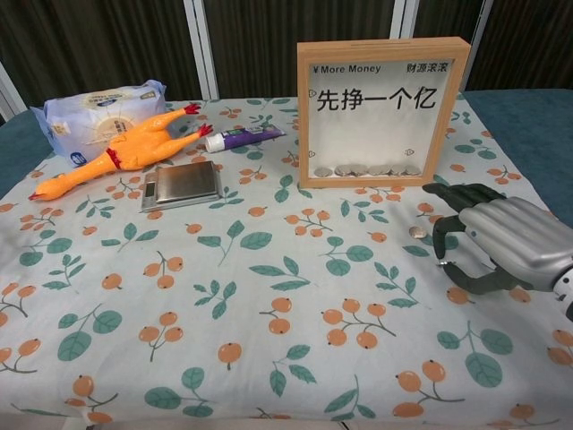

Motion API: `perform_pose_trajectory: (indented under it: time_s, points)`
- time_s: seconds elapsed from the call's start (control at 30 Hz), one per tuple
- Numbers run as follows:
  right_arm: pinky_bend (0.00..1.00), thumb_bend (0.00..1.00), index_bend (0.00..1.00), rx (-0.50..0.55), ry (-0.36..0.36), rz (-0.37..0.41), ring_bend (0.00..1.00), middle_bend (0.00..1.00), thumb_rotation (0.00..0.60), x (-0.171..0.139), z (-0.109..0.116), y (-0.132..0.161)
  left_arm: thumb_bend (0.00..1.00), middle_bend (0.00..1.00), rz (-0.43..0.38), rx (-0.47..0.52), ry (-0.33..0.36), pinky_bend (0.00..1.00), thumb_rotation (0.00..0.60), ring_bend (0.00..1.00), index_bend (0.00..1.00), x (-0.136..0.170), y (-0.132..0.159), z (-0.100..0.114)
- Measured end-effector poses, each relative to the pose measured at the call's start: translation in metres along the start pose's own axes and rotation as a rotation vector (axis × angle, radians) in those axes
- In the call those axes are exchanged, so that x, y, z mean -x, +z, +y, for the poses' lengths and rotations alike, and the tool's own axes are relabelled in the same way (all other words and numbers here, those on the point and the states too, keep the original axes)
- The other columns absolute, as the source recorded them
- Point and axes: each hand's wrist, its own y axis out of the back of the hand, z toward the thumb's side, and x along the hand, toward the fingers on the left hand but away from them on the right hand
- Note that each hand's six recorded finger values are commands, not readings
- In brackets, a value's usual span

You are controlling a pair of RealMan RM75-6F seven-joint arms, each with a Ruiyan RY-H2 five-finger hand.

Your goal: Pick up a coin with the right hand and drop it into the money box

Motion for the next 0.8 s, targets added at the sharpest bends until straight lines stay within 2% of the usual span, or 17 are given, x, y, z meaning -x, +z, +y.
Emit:
perform_pose_trajectory:
  time_s: [0.8]
  points:
    - [0.00,0.58,0.73,0.022,-0.035,-0.011,0.00,0.10,0.600,0.0019,0.0047,-0.0007,0.36,0.00,0.008,0.005,-0.008,0.00,0.600,0.00,0.00,0.0009,-0.0021,-0.0018]
